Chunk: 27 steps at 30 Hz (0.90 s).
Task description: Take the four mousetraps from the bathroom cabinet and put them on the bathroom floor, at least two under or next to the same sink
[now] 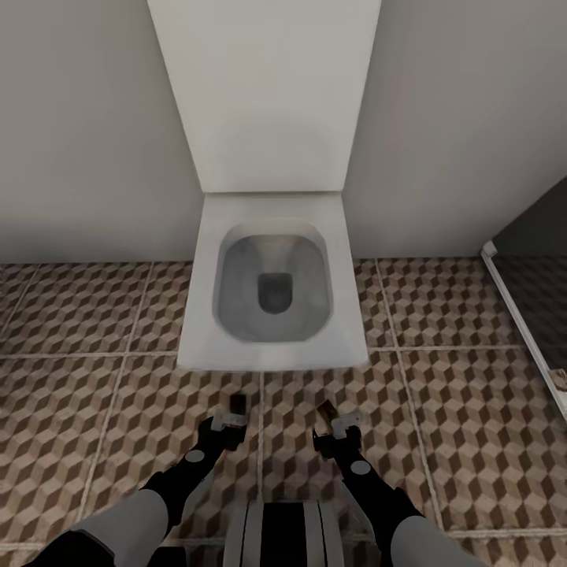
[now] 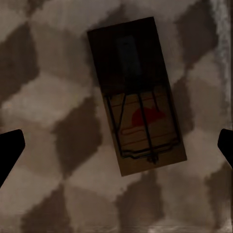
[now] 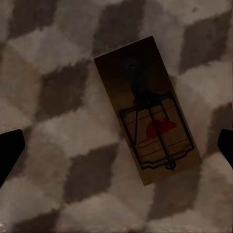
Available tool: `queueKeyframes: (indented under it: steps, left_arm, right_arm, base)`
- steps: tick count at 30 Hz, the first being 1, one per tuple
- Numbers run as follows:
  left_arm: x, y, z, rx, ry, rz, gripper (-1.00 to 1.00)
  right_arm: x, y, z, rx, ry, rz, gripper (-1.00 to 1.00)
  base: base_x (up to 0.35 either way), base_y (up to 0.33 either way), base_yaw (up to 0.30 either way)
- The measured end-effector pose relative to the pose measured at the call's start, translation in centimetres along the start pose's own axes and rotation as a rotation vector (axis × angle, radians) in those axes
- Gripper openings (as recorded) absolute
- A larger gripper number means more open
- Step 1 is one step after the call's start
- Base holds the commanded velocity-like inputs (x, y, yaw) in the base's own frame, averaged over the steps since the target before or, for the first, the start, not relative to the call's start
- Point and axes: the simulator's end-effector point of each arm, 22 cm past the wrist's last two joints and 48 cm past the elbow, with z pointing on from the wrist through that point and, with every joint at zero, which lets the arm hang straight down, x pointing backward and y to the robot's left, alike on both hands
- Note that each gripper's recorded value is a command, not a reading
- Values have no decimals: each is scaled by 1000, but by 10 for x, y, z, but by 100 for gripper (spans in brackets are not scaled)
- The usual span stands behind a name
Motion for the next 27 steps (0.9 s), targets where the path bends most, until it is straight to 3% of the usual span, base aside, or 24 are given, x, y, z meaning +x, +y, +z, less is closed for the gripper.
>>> queueKeyframes:
  steps: [27]
  left_arm:
    - [1, 0, 0, -1, 3, 0, 100]
  right_arm:
    - [-4, 0, 0, -1, -17, 2, 100]
  base:
    - [-328, 0, 0]
